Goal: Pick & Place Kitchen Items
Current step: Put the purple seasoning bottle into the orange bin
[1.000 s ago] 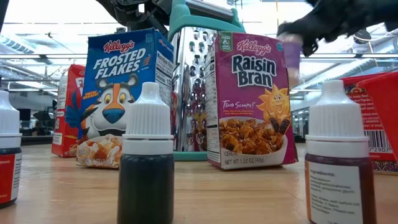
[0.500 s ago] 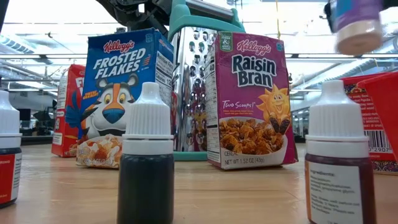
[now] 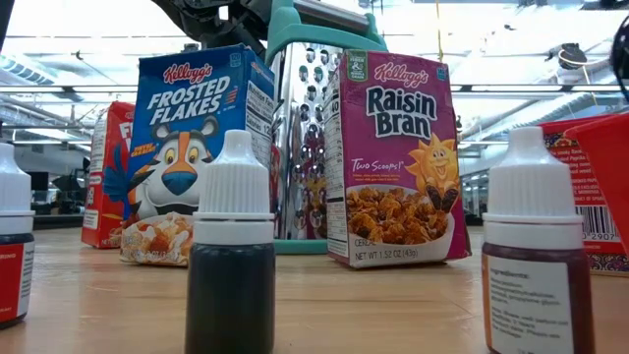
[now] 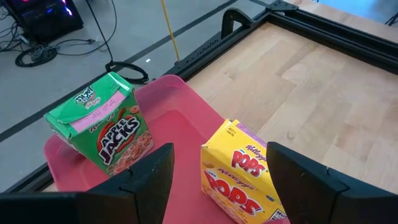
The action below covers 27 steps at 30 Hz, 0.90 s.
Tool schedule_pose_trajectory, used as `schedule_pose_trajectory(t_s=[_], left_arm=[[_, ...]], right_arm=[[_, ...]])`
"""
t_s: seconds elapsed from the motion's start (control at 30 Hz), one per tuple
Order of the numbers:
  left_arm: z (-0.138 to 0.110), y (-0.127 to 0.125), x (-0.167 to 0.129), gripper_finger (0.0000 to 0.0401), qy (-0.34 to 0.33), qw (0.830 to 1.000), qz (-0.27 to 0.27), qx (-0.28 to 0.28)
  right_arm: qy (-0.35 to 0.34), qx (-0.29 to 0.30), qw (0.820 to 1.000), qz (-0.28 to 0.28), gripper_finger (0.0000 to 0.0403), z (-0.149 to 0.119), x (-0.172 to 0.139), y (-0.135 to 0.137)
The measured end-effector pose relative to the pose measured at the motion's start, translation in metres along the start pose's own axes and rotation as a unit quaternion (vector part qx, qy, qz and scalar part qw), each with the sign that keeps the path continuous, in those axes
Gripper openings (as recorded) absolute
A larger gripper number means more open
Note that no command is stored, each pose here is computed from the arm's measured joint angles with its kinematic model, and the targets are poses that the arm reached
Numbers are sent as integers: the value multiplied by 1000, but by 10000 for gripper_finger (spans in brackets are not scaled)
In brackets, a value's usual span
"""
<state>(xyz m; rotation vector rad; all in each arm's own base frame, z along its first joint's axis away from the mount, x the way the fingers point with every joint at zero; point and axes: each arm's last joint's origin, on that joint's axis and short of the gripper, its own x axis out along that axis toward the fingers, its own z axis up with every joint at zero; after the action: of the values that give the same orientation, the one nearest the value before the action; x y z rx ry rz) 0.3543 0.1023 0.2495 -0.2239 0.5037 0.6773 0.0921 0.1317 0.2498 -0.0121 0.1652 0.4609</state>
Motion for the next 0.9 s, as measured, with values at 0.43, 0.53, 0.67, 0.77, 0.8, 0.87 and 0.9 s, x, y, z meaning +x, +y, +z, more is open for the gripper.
schedule_pose_trajectory(t_s=[0.43, 0.53, 0.67, 0.77, 0.8, 0.87, 0.9], left_arm=[[0, 0, 0, 257, 0, 1000, 0, -12], [0, 0, 0, 257, 0, 1000, 1, -12], [0, 0, 0, 257, 0, 1000, 1, -12], [0, 0, 0, 257, 0, 1000, 1, -12], [0, 0, 0, 257, 0, 1000, 1, -12], [0, 0, 0, 257, 0, 1000, 1, -13], [0, 0, 0, 257, 1, 1000, 1, -14]], right_arm=[[-21, 21, 996, 81, 199, -3, -27, 43], [-14, 52, 994, 98, 199, -5, -31, 47], [-8, 91, 990, 110, 199, -6, -34, 50], [0, 119, 987, 110, 199, -7, -33, 52], [5, 125, 986, 109, 199, -9, -32, 53], [17, 128, 986, 105, 199, -14, -28, 57], [24, 126, 986, 103, 199, -17, -26, 59]])
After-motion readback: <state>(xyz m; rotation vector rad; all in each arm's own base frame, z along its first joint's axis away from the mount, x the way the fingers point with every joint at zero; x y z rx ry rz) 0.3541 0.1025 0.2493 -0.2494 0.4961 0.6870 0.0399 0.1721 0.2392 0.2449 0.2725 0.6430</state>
